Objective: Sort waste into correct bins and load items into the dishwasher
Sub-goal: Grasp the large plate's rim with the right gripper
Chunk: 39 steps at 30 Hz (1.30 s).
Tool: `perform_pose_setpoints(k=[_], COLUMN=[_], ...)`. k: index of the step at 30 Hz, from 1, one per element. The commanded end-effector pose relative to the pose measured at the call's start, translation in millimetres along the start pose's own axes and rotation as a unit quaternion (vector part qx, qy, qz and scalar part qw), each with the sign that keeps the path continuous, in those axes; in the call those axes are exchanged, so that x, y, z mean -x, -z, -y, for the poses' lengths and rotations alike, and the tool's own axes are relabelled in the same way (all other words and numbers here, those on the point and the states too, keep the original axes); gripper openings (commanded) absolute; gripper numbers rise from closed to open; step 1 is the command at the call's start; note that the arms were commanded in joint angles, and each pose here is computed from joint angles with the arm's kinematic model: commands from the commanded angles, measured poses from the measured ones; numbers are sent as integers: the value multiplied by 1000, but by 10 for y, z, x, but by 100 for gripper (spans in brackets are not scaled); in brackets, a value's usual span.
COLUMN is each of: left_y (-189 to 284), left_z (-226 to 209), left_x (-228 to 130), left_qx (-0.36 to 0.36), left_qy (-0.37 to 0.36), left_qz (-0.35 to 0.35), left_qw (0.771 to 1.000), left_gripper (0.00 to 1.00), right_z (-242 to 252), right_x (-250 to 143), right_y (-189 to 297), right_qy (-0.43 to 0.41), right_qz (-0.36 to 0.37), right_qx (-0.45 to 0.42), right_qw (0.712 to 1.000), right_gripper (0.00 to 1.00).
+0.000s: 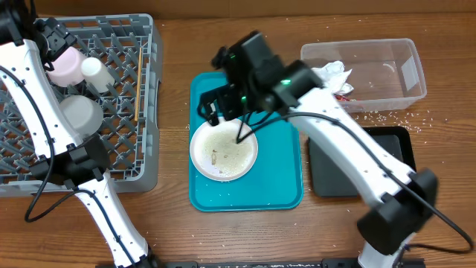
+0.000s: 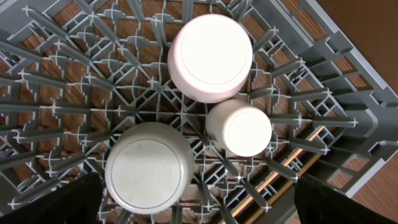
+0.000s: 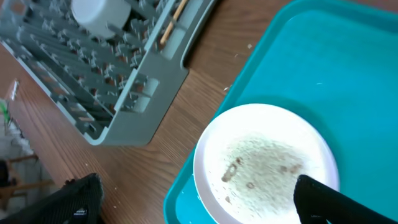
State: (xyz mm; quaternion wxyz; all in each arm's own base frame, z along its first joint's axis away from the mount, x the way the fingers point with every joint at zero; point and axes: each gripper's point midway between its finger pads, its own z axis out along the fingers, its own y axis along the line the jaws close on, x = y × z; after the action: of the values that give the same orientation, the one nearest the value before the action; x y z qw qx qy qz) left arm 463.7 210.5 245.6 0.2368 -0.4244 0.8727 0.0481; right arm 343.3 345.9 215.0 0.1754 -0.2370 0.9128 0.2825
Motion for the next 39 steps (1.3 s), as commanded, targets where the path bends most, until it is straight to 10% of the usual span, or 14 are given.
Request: perform_pose_setpoints(k=[1, 12, 39], left_y=[37, 30, 30], left_z=[-2, -3, -2], left_x=[3, -1, -3], left_qx=[4, 4, 4], left_qy=[-10, -10, -10], left_qz=[5, 3, 3], left_qw=[1000, 1000, 1000], left_gripper=[100, 100, 100], right_z=[-177, -128, -74], right_x=[4, -502, -1210], right_y=[-182, -1190, -1772], right_qy=[7, 10, 49], right_qz=[-8, -57, -147], right_qx=[20, -129, -172], right_qw=[1000, 990, 973], right_gripper=[93, 51, 31])
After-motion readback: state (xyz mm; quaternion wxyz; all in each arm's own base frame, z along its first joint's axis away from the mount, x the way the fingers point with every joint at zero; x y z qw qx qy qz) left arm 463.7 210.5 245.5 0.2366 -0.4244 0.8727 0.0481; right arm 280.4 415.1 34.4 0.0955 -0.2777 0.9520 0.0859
